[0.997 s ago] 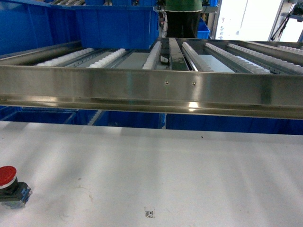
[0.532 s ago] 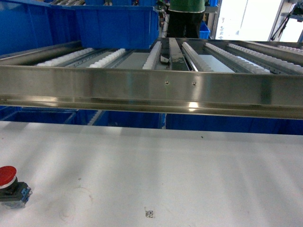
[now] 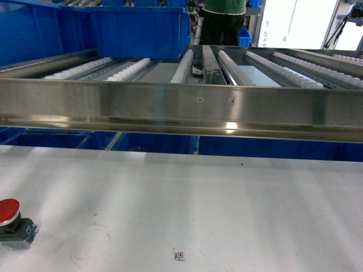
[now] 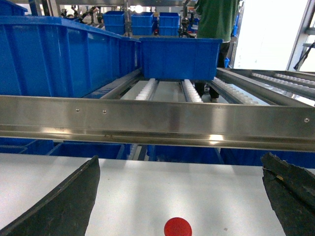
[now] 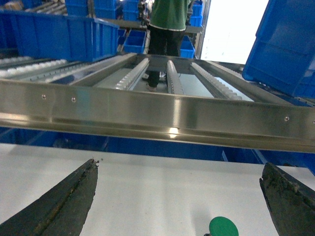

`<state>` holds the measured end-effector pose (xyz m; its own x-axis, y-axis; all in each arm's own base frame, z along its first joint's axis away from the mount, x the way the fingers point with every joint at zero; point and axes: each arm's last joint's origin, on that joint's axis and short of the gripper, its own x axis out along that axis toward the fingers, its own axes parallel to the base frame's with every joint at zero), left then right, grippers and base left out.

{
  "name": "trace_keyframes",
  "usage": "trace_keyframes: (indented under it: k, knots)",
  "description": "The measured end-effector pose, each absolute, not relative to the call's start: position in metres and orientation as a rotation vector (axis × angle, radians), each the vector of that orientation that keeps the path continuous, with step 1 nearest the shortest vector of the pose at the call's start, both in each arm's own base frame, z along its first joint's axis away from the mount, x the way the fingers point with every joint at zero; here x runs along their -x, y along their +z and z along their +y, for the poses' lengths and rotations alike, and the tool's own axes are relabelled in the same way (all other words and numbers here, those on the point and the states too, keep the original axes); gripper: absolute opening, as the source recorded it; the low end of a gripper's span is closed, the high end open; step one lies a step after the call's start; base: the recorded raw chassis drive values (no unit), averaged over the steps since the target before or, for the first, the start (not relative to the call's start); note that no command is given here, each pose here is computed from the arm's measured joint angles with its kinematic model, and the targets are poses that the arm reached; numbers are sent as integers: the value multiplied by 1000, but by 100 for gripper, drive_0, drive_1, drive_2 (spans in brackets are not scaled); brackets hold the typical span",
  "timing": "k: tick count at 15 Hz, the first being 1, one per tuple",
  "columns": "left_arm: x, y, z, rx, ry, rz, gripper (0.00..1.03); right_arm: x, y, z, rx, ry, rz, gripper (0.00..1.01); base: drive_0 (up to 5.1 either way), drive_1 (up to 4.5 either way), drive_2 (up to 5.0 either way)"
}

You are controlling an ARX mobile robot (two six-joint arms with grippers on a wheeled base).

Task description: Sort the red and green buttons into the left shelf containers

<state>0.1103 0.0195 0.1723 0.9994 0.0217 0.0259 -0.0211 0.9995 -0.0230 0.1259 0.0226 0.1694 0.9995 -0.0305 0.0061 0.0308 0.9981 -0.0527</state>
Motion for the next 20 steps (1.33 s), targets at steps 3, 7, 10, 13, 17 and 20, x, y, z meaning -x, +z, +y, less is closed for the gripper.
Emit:
trace_keyframes:
  k: [3,7,10,13,17,20]
  knots:
    - [-143,166,16,56,-78,78,98,-160,162,21,100,-30,133,98,0,0,0]
    - [-208,176,1,67,-198,247,98,-209,149,-2,100,-46,326,98,0,0,0]
    - [-224,173,-1,94,-207,300,98,-235,149,-20,81,-52,410,98,0,0,0]
    - [-226,173,-5,95,-232,305,98,-249,141,-32,65,-29,511,98,0,0,0]
    - [-226,173,-5,95,-230,305,98,-255,128,-54,-1,-34,618,98,0,0,0]
    - [-226,173,-5,95,-231,305,98,-258,122,-57,-28,-19,656,98,0,0,0]
